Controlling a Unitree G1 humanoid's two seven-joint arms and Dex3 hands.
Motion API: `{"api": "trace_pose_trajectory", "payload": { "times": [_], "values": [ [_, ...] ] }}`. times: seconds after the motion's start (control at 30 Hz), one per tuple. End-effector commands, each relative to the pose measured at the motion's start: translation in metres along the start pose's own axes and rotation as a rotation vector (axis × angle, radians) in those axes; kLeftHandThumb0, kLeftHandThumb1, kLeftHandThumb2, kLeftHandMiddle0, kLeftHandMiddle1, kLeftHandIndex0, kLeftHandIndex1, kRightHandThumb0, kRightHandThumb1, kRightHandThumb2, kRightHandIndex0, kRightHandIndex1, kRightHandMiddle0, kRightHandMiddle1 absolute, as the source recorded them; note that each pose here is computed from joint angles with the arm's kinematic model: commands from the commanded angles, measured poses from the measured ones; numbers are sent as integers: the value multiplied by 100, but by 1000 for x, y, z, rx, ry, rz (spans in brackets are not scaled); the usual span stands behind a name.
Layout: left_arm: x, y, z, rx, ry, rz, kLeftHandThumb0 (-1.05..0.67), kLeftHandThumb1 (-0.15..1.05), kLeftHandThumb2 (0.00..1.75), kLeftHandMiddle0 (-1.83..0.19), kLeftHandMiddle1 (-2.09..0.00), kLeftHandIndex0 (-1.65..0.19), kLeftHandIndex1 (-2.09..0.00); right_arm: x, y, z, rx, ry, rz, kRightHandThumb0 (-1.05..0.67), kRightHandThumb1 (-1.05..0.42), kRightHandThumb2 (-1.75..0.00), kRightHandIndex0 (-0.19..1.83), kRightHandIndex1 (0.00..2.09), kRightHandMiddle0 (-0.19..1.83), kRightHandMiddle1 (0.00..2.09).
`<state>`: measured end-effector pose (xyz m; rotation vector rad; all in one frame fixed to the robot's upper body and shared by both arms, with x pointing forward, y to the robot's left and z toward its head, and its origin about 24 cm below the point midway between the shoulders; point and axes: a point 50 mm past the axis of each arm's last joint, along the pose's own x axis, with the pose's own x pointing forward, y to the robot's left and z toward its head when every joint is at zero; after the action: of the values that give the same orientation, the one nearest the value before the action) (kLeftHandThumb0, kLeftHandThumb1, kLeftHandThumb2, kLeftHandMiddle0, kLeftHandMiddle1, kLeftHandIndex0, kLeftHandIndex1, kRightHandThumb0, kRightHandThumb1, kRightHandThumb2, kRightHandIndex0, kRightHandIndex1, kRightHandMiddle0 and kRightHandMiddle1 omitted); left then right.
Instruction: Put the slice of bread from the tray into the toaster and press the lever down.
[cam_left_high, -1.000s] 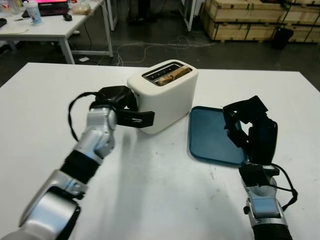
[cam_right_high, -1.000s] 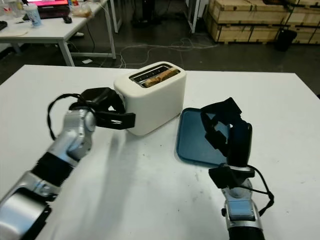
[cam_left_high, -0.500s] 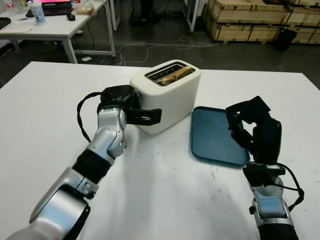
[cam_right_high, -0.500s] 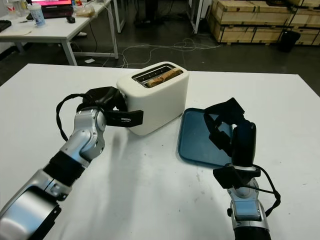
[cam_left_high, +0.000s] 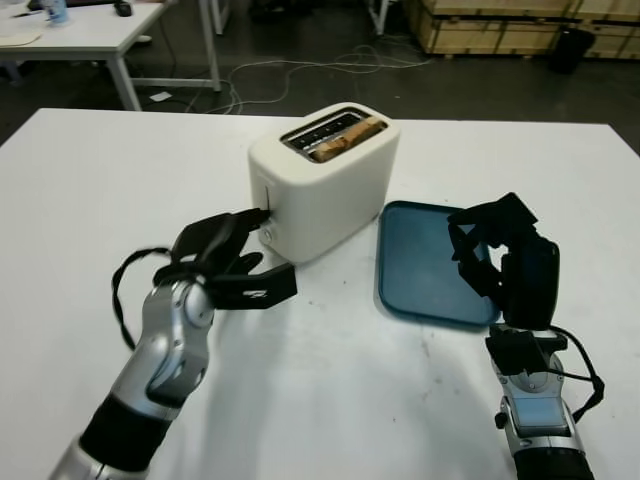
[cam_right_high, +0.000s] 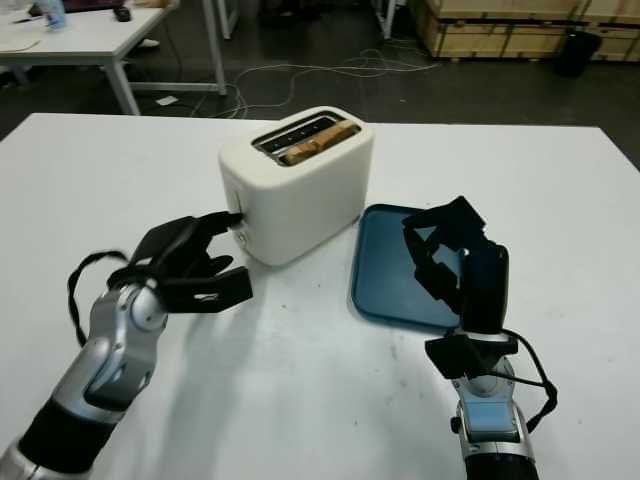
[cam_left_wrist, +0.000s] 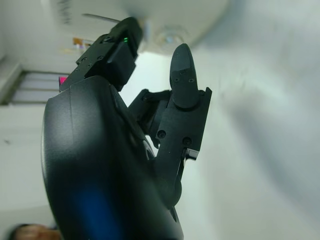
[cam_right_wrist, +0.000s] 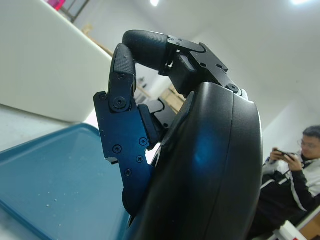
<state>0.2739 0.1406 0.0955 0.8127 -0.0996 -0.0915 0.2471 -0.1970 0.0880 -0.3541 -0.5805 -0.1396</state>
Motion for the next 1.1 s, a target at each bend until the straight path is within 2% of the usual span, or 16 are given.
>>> {"api": "trace_pose_trajectory", "payload": {
  "times": [0.0,0.07,0.17,0.23,0.33,0.37,0.47,0.6,0.73,0.83,0.93,1.0,1.07],
  "values": [
    [-2,23,35,-216,-283,236,-29,92,50,-87,-174,-76,0,3,4,3,21,-17,-10,-35,-92,-37,86,175,71,138],
    [-2,35,29,-254,-293,305,-30,92,54,-91,-174,-77,-1,3,6,3,21,-11,-7,-34,-92,-38,87,175,67,149],
    [0,54,24,-283,-338,376,-29,92,57,-98,-175,-91,-8,6,11,-2,41,10,-11,-33,-92,-38,88,175,57,171],
    [3,64,23,-290,-363,414,-28,92,56,-87,-175,-102,-15,10,15,-7,69,40,-14,-34,-92,-39,88,175,54,174],
    [4,75,22,-333,-388,447,-28,92,52,-62,-173,-105,-24,18,21,-12,94,84,-19,-37,-92,-40,87,175,53,174],
    [4,76,21,-347,-389,450,-28,92,49,-58,-170,-98,-37,21,22,-12,103,92,-21,-37,-92,-39,87,175,54,174],
    [1,74,17,-404,-375,456,-31,92,44,-55,-155,-66,-94,29,22,-14,112,105,-27,-34,-92,-39,85,175,54,175],
    [-6,67,9,-494,-348,466,-36,92,34,-58,-148,-58,-114,38,20,-16,140,102,-61,-33,-92,-36,83,175,64,147],
    [-13,54,-1,-553,-283,490,-35,92,26,-58,-159,-56,-127,44,17,-15,150,99,-98,-32,-92,-33,82,172,70,123],
    [-19,41,-7,-561,-215,498,-38,92,28,-56,-171,-53,-138,47,14,-14,149,96,-112,-31,-92,-32,84,164,75,105],
    [-21,28,-10,-586,-161,497,-42,92,31,-63,-174,-51,-153,49,13,-12,154,100,-112,-31,-92,-29,86,153,83,88],
    [-21,23,-10,-606,-148,489,-43,92,32,-70,-174,-46,-169,49,12,-11,160,104,-111,-31,-92,-28,87,147,85,83],
    [-20,21,-10,-605,-150,480,-43,92,33,-74,-175,-46,-173,50,12,-10,162,105,-112,-31,-92,-26,89,143,88,77]
  ]
}}
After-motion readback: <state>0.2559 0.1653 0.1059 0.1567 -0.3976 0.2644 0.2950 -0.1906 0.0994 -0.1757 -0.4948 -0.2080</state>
